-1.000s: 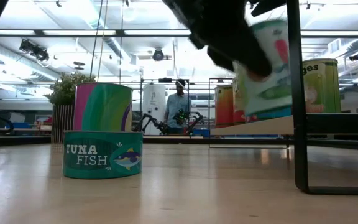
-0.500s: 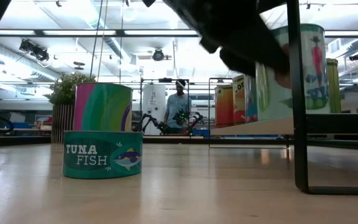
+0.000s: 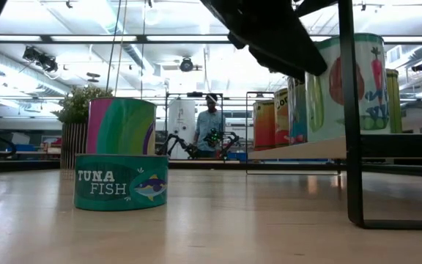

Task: Pick and place cans onto a shelf
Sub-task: Put the canned mixed vegetables on the shelf

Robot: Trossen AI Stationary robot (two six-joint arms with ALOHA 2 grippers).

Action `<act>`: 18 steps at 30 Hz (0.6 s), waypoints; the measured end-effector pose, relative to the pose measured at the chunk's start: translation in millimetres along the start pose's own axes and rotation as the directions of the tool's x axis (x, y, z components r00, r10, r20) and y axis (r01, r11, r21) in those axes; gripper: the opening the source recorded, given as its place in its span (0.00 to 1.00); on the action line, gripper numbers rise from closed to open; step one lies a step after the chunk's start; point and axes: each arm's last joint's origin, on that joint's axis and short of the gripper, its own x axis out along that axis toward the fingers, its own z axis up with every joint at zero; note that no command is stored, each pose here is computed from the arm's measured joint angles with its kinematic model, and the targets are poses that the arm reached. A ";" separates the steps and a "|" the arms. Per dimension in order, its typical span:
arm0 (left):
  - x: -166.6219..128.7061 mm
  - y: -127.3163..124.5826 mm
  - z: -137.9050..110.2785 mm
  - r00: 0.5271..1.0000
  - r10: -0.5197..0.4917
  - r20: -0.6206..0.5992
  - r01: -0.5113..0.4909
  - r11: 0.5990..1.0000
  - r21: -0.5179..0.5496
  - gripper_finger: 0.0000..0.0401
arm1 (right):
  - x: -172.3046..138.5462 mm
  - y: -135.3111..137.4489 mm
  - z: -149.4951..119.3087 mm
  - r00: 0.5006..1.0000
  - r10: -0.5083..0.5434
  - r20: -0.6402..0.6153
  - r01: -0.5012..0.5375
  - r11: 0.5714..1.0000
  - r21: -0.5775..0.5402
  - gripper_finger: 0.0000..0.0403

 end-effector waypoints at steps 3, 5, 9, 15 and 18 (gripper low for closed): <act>-2.0 -1.7 2.1 0.998 0.066 0.002 -0.066 0.998 0.012 0.88 | 0.1 0.1 0.0 1.000 0.000 0.000 0.000 1.000 -0.005 0.93; -2.4 -3.5 2.3 0.994 0.110 -0.005 -0.110 0.994 0.023 0.88 | 0.1 0.3 0.6 1.000 0.002 0.005 -0.002 1.000 -0.007 0.93; -3.5 -7.6 3.0 0.982 0.188 -0.015 -0.187 0.982 0.033 0.88 | 0.1 0.6 1.3 1.000 0.005 0.010 -0.005 1.000 -0.011 0.93; -12.6 -25.5 5.7 0.986 0.164 -0.023 -0.161 0.982 0.094 0.88 | 1.9 2.3 0.3 1.000 0.008 0.021 -0.008 1.000 -0.005 0.93; -22.5 -30.1 6.0 0.985 0.166 -0.050 -0.159 0.979 0.130 0.88 | 9.4 8.4 -7.4 0.999 0.037 0.034 -0.036 0.998 -0.046 0.93</act>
